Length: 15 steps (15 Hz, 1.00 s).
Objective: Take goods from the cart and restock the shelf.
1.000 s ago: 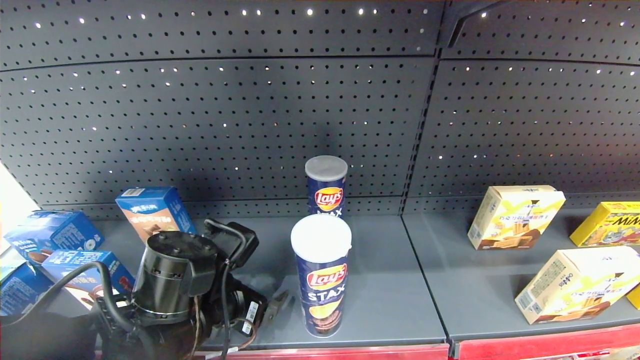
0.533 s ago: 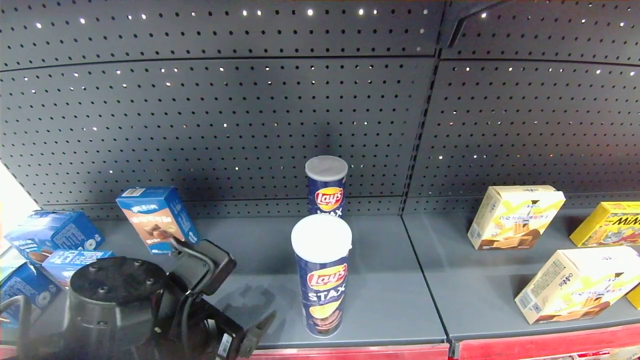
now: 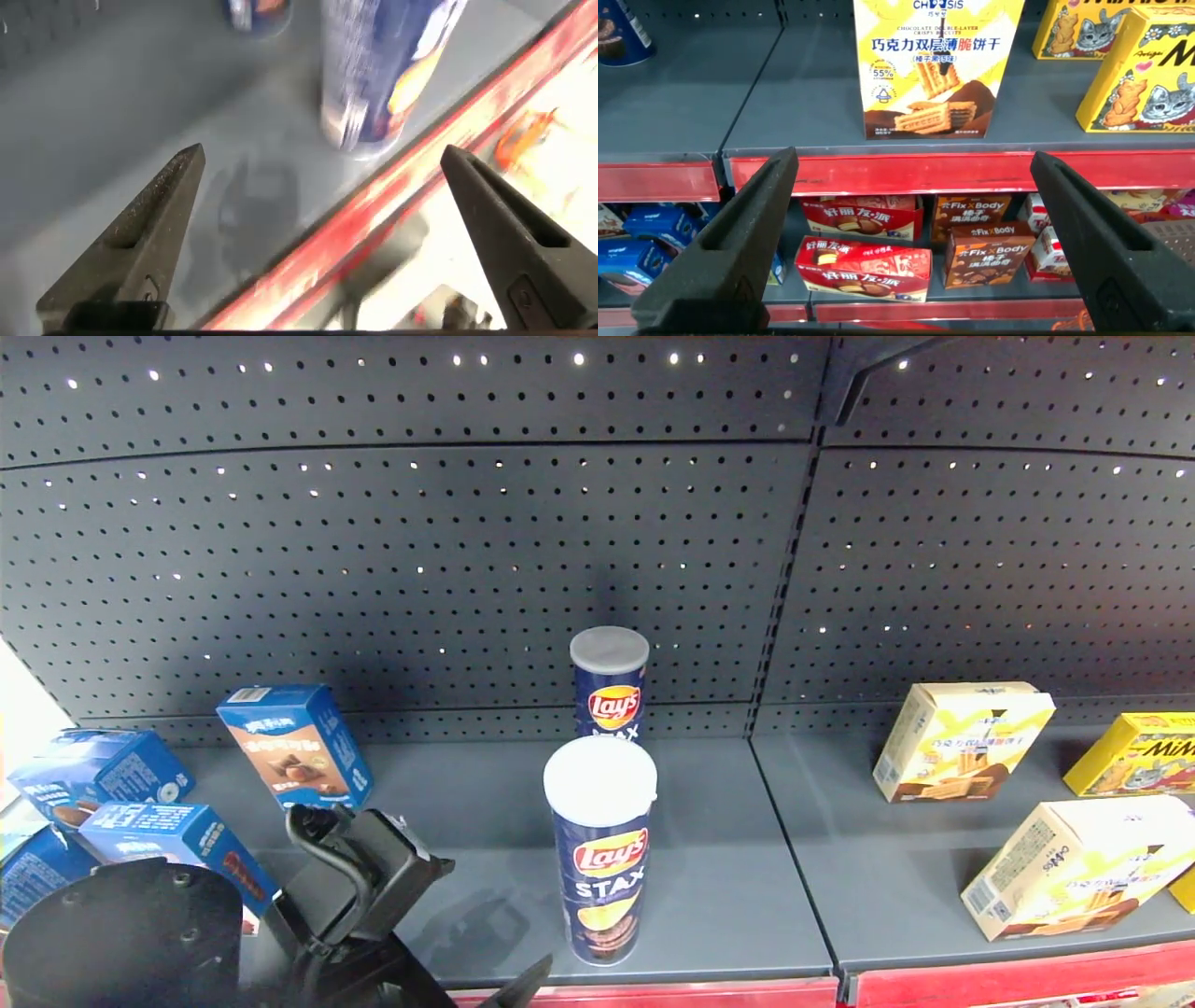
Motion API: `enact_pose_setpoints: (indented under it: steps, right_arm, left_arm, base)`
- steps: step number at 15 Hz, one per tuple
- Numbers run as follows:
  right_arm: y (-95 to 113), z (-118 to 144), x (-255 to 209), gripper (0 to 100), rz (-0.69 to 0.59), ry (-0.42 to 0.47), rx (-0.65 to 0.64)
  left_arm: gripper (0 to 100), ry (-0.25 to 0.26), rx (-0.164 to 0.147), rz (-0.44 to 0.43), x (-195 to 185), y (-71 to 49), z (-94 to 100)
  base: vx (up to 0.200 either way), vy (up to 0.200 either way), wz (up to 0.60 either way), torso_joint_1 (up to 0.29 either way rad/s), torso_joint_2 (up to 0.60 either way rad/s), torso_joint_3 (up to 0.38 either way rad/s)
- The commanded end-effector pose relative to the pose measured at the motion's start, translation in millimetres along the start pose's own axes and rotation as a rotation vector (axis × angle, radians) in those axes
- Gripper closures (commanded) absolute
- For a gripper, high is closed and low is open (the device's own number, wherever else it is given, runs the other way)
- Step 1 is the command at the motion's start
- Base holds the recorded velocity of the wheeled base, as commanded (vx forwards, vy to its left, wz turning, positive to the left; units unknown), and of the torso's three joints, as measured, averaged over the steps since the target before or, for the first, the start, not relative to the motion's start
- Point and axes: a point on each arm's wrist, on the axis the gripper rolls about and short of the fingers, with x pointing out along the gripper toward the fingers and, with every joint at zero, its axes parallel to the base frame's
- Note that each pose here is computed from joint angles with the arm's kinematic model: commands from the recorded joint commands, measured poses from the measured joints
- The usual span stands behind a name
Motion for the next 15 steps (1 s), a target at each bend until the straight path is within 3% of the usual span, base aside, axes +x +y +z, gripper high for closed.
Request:
enact_pose_setpoints:
  steps: [1,7,15]
  right_arm:
    - [0,0,0,0,0.001,0.002,0.000]
    - [0,0,0,0,0.001,0.002,0.000]
    - [0,0,0,0,0.001,0.002,0.000]
  left_arm:
    - [0,0.002,-0.001,-0.007,10,-1.7,0.3]
    - [0,0.016,-0.006,-0.015,37,-5.6,-3.6]
    - [0,0.008,-0.034,0.060,43,12.4,0.2]
  base:
    - [0.000,0.000,0.00,0.000,0.00,0.000]
    - [0.000,0.000,0.00,0.000,0.00,0.000]
    - [0.000,0.000,0.00,0.000,0.00,0.000]
